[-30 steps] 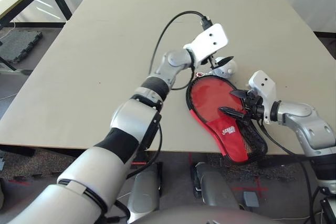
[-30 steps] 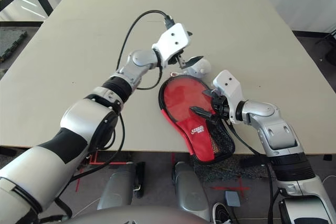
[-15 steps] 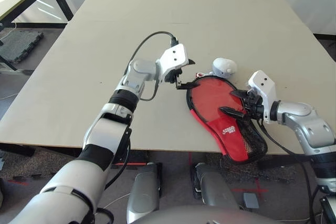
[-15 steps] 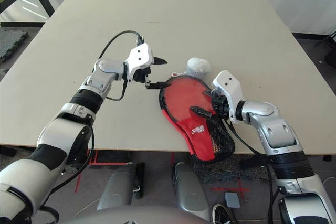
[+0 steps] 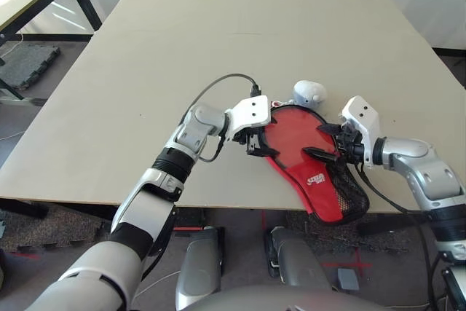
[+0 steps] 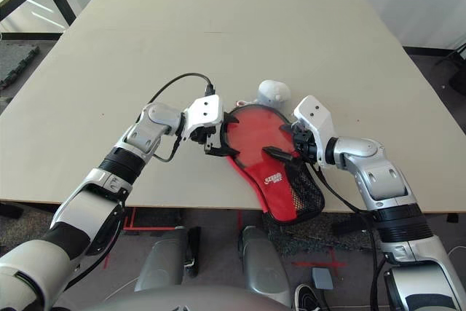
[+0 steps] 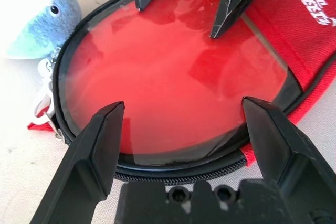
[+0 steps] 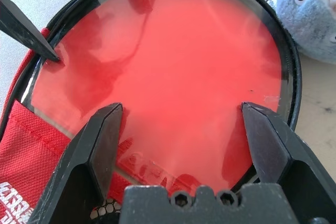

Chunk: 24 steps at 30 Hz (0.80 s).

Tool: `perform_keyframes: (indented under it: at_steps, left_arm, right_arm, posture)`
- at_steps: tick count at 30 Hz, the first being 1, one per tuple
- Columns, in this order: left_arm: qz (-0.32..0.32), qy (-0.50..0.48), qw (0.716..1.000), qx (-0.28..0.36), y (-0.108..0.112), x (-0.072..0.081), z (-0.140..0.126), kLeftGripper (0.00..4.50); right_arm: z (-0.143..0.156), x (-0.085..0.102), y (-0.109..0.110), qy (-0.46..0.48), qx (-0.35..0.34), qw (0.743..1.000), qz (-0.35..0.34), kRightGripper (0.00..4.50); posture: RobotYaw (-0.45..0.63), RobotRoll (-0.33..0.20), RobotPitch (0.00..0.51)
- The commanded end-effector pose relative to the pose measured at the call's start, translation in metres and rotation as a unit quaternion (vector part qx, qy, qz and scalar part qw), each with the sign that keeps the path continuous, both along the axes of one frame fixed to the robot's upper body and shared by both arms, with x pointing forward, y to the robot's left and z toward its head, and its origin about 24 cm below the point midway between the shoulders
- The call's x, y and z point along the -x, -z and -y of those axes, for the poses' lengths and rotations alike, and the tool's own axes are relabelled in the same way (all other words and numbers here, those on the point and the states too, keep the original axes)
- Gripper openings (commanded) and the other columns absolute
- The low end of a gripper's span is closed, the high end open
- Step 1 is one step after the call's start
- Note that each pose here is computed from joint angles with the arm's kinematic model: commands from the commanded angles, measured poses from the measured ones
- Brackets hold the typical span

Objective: Store the ping-pong paddle in its case and zip it.

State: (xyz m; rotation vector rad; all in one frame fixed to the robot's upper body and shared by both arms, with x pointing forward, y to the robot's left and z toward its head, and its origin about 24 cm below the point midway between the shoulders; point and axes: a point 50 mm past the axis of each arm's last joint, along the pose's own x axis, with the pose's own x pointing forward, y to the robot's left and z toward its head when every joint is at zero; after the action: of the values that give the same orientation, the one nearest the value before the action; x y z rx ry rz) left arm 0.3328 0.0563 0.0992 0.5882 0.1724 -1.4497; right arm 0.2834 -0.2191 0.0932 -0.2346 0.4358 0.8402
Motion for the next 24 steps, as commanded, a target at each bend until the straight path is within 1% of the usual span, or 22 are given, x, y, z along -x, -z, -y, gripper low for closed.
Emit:
perform_keyframes:
  at_steps: [1,5,8,10,12,14,17,19,24]
  left_arm:
    - [-0.019,0.001,0.999,-0.026,0.011,0.004,0.003,4.48]
    - [-0.035,0.007,0.999,-0.027,0.013,0.007,0.007,4.48]
    - [-0.045,0.015,0.998,-0.030,0.015,0.010,0.008,4.48]
    - [-0.051,0.021,0.998,-0.034,0.017,0.012,0.009,4.48]
    - [-0.057,0.023,0.998,-0.035,0.018,0.014,0.009,4.48]
    - [-0.061,0.021,0.997,-0.035,0.019,0.015,0.010,4.48]
    - [-0.061,0.020,0.997,-0.034,0.019,0.016,0.012,4.48]
    - [-0.061,0.020,0.997,-0.035,0.019,0.017,0.012,4.48]
    - [-0.063,0.019,0.997,-0.036,0.020,0.018,0.012,4.48]
  right_arm:
    - [0.017,-0.004,-0.003,0.045,-0.028,0.998,-0.017,4.50]
    - [0.023,-0.020,-0.040,0.070,-0.109,0.991,0.036,4.50]
    - [0.023,-0.032,-0.064,0.090,-0.146,0.982,0.083,4.50]
    - [0.021,-0.041,-0.078,0.102,-0.155,0.976,0.114,4.50]
    - [0.018,-0.050,-0.083,0.116,-0.132,0.974,0.140,4.50]
    - [0.015,-0.057,-0.080,0.126,-0.108,0.975,0.150,4.50]
    - [0.008,-0.068,-0.064,0.128,-0.078,0.978,0.143,4.50]
    - [0.004,-0.073,-0.054,0.125,-0.064,0.982,0.130,4.50]
    - [0.000,-0.081,-0.037,0.126,-0.045,0.986,0.098,4.50]
  posture:
    - [0.04,0.000,0.128]
    - [0.03,0.000,0.129]
    - [0.03,0.000,0.128]
    - [0.04,0.000,0.127]
    - [0.04,0.000,0.126]
    - [0.04,0.000,0.124]
    - [0.05,0.000,0.122]
    - [0.06,0.000,0.121]
    - [0.08,0.000,0.122]
